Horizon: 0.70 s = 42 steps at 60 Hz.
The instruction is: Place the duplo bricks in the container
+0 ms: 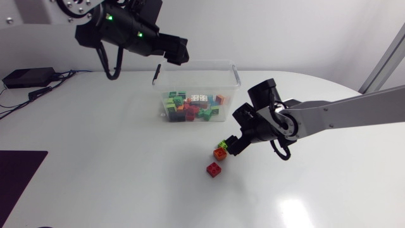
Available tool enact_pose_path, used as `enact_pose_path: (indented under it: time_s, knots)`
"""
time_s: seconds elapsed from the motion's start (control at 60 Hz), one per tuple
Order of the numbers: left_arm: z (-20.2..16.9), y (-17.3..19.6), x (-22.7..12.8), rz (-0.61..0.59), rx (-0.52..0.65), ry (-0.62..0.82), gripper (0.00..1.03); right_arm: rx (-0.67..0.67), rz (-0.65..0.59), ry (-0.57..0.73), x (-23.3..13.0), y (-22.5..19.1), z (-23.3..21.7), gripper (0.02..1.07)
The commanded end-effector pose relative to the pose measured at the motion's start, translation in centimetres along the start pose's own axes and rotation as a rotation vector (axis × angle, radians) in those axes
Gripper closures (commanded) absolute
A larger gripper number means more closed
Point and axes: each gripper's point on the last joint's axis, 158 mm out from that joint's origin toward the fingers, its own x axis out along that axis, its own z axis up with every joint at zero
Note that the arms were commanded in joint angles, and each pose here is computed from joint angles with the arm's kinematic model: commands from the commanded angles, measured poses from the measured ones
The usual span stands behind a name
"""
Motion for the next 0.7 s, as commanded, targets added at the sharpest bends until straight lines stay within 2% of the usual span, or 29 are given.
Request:
enact_pose_path:
  time_s: [0.0,0.117,0.333,0.683]
  knots:
    - [-3.1,-0.5,-0.5,-0.023,0.046,0.066,0.05,-0.029,-0.001,0.014,1.1,-0.3,-0.1,0.14]
    - [-6.6,-1.7,-1.8,-0.068,0.102,0.127,0.05,-0.046,0.006,0.029,1.9,-0.2,-0.2,0.14]
    - [-12.4,-3.4,-1.8,-0.131,0.157,0.238,0.05,-0.068,0.027,0.062,3.0,0.7,-1.1,0.14]
    - [-15.6,-4.5,-1.6,-0.171,0.172,0.298,0.05,-0.092,0.043,0.062,2.9,2.1,-0.7,0.14]
